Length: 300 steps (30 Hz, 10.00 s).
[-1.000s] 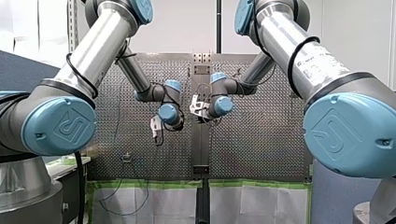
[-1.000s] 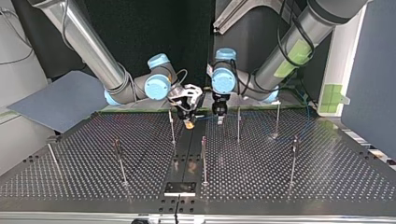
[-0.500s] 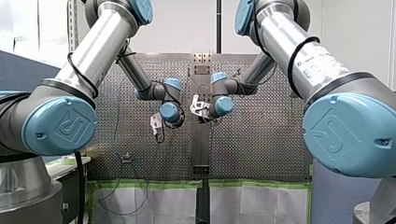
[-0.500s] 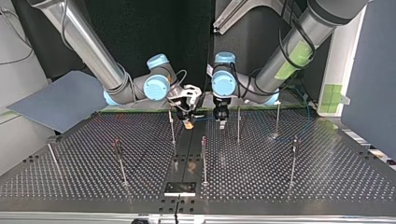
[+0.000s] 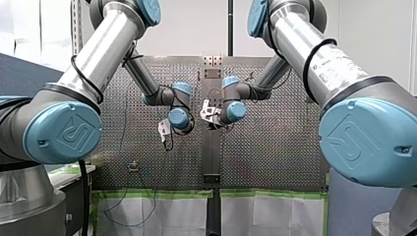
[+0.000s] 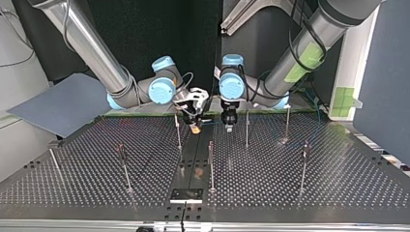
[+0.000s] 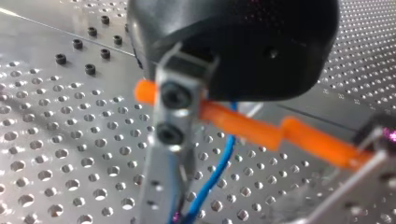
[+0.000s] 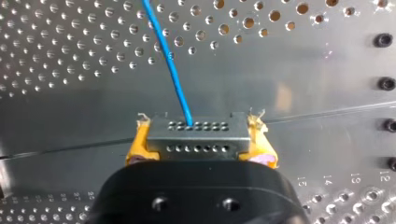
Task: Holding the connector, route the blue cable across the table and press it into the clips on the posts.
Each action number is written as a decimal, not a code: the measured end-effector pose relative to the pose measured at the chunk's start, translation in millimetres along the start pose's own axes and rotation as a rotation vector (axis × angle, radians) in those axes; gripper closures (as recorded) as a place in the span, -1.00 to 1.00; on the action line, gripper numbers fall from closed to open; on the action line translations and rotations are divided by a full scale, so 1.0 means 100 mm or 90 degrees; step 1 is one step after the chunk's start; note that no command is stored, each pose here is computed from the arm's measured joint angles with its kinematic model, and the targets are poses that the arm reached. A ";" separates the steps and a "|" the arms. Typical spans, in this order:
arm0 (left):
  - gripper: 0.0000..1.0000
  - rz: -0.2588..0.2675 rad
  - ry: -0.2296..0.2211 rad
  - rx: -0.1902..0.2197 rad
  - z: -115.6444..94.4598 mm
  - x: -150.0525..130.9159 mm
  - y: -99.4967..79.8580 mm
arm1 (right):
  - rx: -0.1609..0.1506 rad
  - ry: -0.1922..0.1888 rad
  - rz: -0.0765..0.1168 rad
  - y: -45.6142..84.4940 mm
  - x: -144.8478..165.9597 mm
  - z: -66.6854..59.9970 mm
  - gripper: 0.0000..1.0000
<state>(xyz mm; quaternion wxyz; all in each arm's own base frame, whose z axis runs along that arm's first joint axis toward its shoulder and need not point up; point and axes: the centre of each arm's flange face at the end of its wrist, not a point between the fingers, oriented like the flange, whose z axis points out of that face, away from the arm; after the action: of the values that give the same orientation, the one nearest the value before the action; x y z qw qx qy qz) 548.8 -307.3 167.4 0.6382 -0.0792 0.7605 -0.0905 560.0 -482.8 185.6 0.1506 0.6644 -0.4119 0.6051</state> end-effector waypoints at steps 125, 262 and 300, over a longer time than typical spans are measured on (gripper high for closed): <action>1.00 -0.075 -0.174 0.073 -0.10 -2.04 -0.27 | 0.007 0.130 -0.003 0.14 2.32 -1.02 1.00; -1.00 -0.018 -0.089 0.129 -1.09 -2.42 -1.83 | -0.094 0.136 -0.017 0.27 2.60 -1.38 1.00; -0.48 0.017 -0.063 0.070 -0.37 -2.04 -1.90 | -0.092 0.135 -0.014 0.29 2.59 -1.37 1.00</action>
<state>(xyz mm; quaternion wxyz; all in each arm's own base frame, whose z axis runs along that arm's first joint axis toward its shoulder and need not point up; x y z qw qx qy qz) 548.8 -442.4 413.6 0.6796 -0.0383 0.7228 -0.1198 426.8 -499.2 448.0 0.2476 0.5887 -0.4288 0.6390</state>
